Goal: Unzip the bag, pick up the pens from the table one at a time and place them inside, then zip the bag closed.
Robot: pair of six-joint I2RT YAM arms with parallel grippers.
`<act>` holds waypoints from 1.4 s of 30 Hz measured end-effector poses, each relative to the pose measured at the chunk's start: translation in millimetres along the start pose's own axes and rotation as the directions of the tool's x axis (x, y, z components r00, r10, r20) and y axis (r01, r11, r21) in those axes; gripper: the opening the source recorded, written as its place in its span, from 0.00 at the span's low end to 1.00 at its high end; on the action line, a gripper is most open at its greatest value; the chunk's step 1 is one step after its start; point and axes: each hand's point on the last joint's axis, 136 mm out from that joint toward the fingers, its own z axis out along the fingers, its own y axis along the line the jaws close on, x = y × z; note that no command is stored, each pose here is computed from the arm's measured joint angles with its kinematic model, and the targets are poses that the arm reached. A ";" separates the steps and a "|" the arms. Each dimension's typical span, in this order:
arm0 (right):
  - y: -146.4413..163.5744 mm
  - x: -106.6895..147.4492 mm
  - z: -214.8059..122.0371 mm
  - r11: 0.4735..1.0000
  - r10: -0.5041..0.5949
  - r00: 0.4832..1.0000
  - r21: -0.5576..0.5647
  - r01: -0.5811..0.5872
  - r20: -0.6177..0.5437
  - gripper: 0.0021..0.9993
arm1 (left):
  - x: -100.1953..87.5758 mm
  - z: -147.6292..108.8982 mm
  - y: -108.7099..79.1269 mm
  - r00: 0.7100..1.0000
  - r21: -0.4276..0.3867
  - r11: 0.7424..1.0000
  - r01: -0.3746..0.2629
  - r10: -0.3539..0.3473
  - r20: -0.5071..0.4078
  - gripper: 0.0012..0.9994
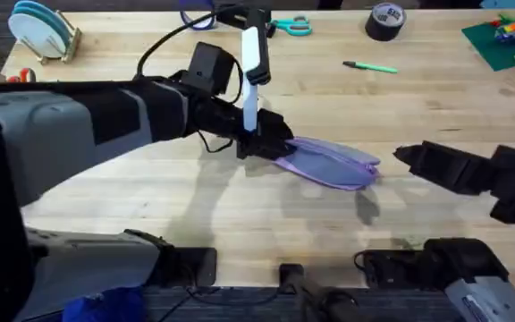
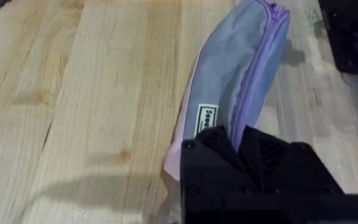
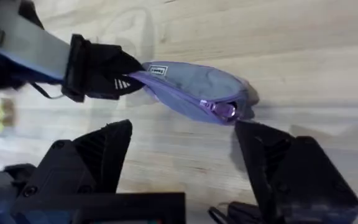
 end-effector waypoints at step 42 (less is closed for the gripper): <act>-31.4 40.9 40.3 0.992 0.117 0.982 0.064 -0.108 -0.145 1.00 | 0.0 -0.1 0.1 1.000 0.000 1.000 0.001 -0.001 0.000 0.04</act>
